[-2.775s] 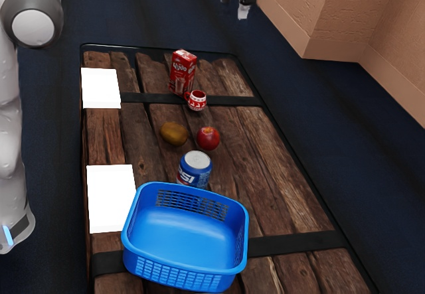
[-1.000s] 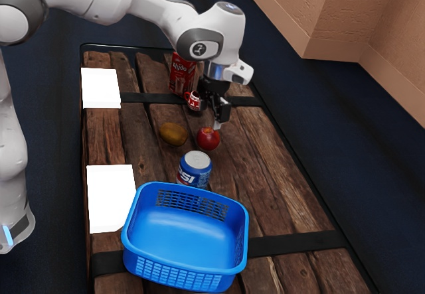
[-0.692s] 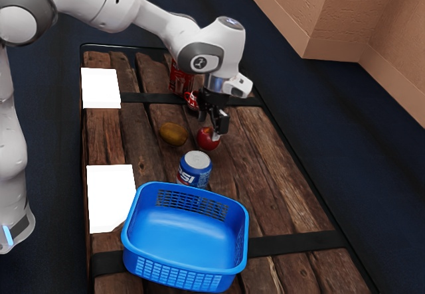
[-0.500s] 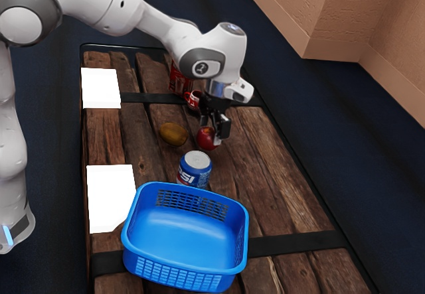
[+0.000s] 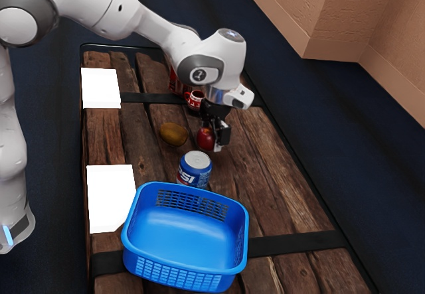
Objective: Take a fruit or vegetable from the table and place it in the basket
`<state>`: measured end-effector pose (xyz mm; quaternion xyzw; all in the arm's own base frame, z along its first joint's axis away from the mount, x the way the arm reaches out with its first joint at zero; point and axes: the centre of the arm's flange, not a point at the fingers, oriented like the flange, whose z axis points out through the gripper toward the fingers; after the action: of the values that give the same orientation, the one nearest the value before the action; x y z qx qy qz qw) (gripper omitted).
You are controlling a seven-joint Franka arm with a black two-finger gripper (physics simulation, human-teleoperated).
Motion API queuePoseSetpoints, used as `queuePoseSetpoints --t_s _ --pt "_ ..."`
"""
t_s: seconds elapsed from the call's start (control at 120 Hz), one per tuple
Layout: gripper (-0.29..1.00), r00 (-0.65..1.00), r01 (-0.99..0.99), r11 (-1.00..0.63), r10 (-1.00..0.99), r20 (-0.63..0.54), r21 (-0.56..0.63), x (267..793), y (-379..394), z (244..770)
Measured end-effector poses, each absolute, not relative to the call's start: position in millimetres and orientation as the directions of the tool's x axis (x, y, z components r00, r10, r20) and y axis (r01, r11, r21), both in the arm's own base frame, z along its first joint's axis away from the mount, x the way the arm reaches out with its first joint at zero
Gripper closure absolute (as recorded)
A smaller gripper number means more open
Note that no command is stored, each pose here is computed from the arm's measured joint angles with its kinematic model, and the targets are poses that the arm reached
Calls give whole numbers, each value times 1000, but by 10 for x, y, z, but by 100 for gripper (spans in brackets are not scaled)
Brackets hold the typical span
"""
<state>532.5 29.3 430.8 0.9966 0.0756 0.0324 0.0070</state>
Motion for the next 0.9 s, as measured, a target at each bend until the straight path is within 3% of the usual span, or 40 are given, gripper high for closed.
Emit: queuePoseSetpoints --t_s 0.35,0.517,0.683,0.75,0.9 --pt "1 984 171 -985 171 57 13 5231 396 4292" --pt "27 983 176 -984 177 50 13 5239 395 4243" --pt "35 981 185 -983 185 65 6 5236 401 4320" --pt "37 977 186 -983 185 103 4 5243 384 4554" --pt "34 959 102 -995 94 267 -19 5190 -165 5826"
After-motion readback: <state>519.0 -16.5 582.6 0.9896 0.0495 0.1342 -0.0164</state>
